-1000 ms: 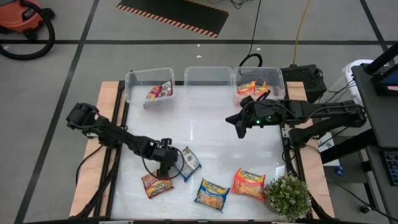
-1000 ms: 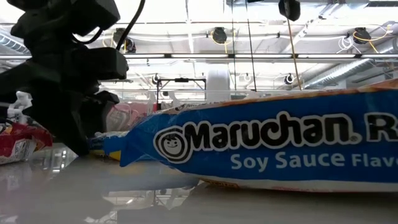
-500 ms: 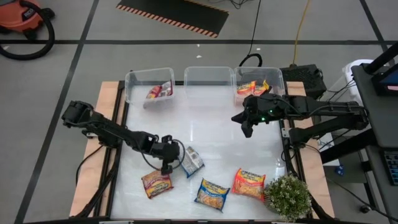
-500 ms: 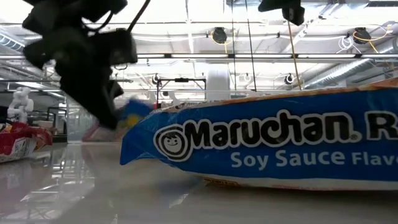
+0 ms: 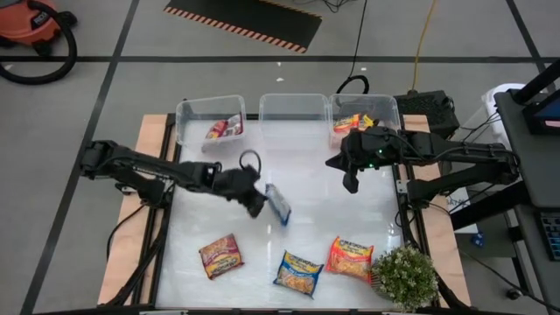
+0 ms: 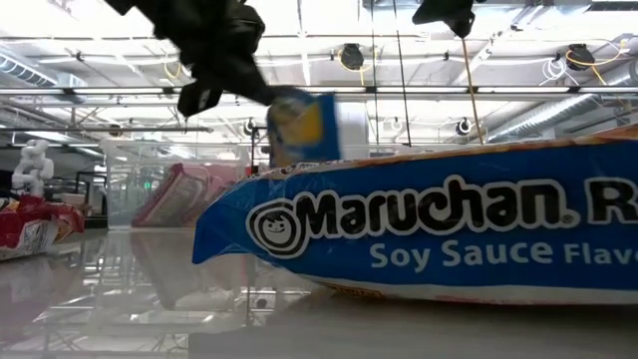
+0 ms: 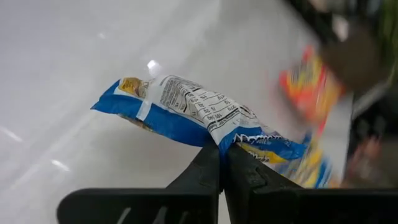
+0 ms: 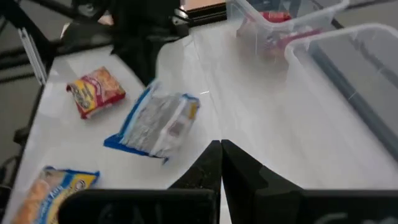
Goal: Sort Maruchan noodles
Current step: Put the top blue noodle pack into the middle transparent bin, then put the orange noodle pack into the right transparent bin
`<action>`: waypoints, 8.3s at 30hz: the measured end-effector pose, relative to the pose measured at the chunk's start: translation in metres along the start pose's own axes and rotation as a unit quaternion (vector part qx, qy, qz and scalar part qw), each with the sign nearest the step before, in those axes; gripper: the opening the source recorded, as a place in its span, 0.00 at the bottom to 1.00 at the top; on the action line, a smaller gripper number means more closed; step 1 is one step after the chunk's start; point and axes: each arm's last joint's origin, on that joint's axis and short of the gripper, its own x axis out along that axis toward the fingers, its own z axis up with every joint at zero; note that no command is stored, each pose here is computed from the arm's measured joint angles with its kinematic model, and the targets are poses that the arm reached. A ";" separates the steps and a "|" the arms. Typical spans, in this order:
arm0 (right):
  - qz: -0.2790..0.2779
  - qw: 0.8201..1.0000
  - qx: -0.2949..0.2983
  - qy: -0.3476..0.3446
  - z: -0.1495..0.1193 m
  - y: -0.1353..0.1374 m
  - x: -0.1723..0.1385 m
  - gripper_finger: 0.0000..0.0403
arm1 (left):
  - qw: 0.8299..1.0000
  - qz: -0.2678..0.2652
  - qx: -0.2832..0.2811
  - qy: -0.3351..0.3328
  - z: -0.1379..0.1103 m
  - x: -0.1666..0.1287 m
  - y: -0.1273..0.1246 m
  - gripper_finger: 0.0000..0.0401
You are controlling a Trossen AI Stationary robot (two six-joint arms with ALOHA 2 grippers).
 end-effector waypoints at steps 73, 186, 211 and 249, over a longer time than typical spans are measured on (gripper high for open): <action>0.100 0.980 0.025 -0.170 0.022 -0.001 0.067 0.66 | 0.921 -0.371 0.024 -0.114 0.147 -0.073 0.007 0.01; -0.026 0.955 0.280 -0.089 0.028 -0.198 0.142 0.50 | 0.989 -0.135 0.053 0.036 0.111 -0.108 0.092 0.42; 0.049 0.956 0.226 0.179 0.004 -0.004 0.046 0.50 | 0.989 -0.113 0.073 0.054 0.105 -0.104 0.089 0.42; 0.289 0.906 0.091 0.296 -0.174 0.044 0.110 0.50 | 0.998 0.005 -0.054 0.030 0.035 -0.077 -0.022 0.42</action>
